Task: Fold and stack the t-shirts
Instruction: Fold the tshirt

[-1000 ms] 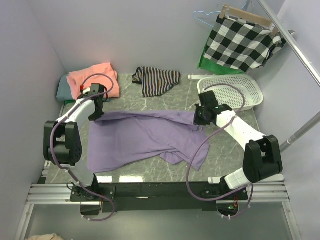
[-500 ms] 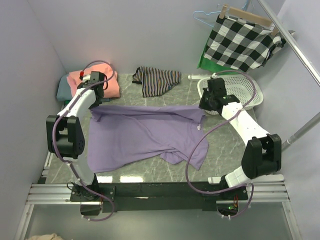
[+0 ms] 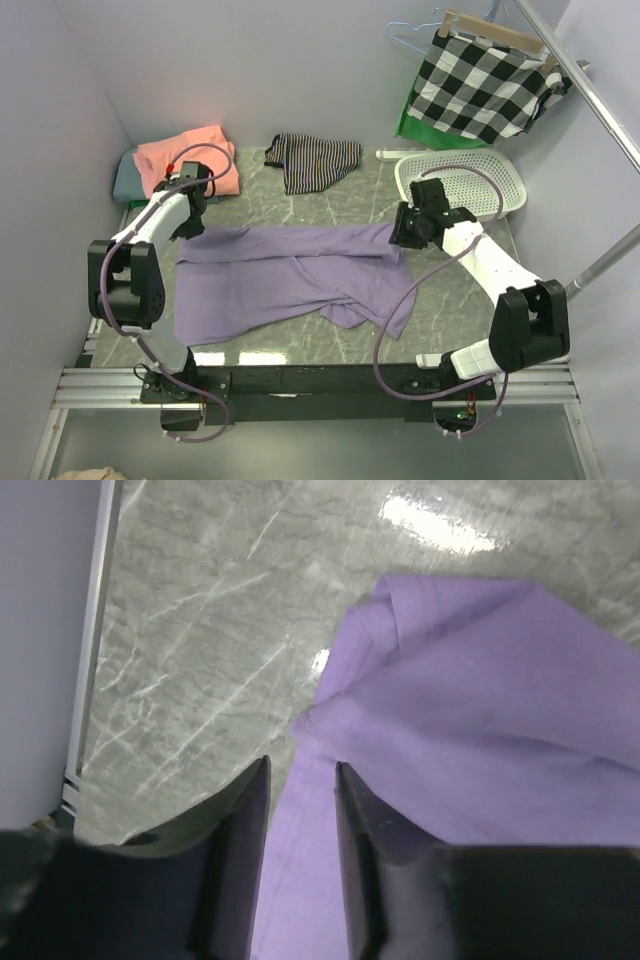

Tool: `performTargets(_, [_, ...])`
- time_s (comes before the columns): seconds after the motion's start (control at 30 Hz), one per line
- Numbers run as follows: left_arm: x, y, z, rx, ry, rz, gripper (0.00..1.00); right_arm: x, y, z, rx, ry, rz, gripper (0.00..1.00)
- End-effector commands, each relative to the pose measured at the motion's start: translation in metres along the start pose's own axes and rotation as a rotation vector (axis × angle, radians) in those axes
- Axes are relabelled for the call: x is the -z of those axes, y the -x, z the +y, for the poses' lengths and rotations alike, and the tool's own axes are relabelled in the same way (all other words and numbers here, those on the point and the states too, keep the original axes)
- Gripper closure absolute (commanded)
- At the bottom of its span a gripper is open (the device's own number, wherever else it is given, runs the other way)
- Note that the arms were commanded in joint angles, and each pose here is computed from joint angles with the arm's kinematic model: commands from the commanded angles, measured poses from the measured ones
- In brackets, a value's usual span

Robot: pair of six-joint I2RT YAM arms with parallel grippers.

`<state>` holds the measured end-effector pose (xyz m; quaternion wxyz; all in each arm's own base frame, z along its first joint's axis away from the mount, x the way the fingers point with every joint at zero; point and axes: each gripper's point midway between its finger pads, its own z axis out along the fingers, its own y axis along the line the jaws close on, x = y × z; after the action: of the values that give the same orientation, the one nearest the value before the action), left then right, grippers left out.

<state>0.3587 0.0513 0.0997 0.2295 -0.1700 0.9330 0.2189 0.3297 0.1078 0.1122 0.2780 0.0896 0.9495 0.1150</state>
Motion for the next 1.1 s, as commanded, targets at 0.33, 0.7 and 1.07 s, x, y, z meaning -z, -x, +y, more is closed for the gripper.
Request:
performTargets(0.33, [0.019, 0.042, -0.034, 0.062, -0.190, -0.066, 0.39, 0.016, 0.058, 0.053, 0.034, 0.197, -0.141, 0.55])
performTargets(0.7, [-0.025, 0.003, -0.096, 0.025, -0.352, 0.132, 0.46, -0.063, 0.038, 0.061, -0.003, 0.212, 0.012, 0.68])
performTargets(1.07, [-0.052, -0.010, -0.077, 0.004, -0.176, 0.174, 0.44, -0.117, 0.011, 0.019, -0.041, -0.003, 0.145, 0.78])
